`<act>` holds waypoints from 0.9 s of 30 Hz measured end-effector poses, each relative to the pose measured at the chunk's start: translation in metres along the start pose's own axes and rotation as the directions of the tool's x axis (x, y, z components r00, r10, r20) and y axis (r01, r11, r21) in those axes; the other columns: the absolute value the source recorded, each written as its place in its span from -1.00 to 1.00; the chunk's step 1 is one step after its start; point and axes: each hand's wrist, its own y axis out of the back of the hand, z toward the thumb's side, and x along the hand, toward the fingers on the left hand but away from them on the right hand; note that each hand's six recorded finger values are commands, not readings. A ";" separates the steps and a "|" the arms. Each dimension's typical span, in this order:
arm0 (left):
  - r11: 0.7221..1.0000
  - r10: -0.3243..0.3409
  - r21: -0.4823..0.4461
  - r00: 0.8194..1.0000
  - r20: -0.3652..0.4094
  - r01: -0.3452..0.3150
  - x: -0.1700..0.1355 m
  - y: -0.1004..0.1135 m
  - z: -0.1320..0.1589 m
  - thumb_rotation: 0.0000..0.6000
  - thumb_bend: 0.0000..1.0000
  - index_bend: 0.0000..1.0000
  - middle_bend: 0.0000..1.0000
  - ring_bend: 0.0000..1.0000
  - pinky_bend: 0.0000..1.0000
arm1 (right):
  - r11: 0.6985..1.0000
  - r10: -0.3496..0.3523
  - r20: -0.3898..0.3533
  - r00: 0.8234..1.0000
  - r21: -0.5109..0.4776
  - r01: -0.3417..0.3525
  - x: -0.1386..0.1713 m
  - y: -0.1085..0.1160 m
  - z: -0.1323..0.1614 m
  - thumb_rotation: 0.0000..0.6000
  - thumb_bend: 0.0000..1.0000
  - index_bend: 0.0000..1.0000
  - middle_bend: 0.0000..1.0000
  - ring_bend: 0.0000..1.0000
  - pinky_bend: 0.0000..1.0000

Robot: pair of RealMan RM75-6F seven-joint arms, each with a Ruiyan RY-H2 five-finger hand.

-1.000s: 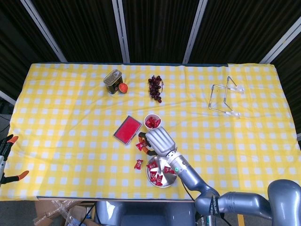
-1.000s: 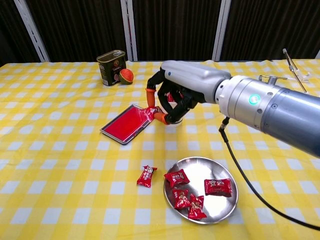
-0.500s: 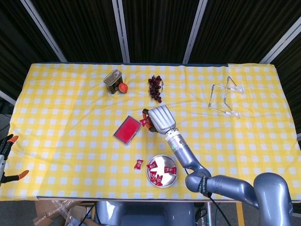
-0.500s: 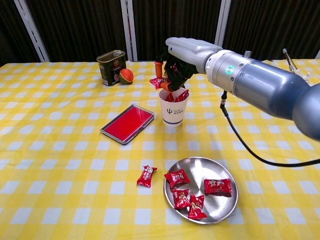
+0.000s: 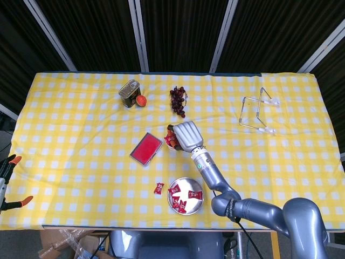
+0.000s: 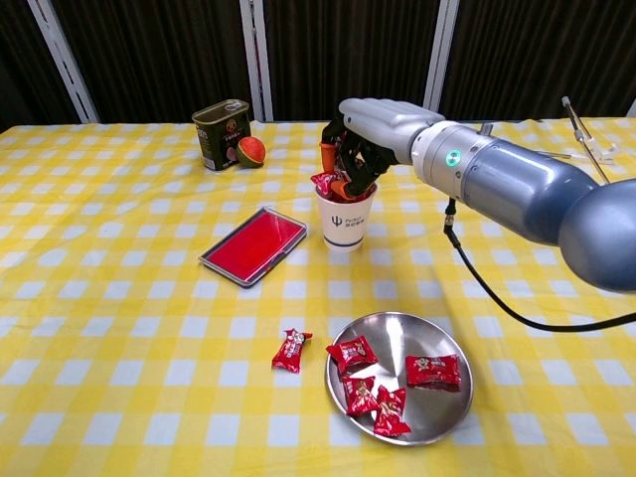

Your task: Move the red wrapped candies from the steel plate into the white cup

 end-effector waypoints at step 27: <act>1.000 0.004 -0.001 1.000 0.007 -0.004 -0.001 0.000 0.002 1.00 -0.95 -1.00 -1.00 -1.00 -1.00 | 1.000 0.024 -0.133 0.991 -0.012 -0.026 0.044 0.012 0.051 1.00 -0.11 -0.26 0.38 0.60 0.83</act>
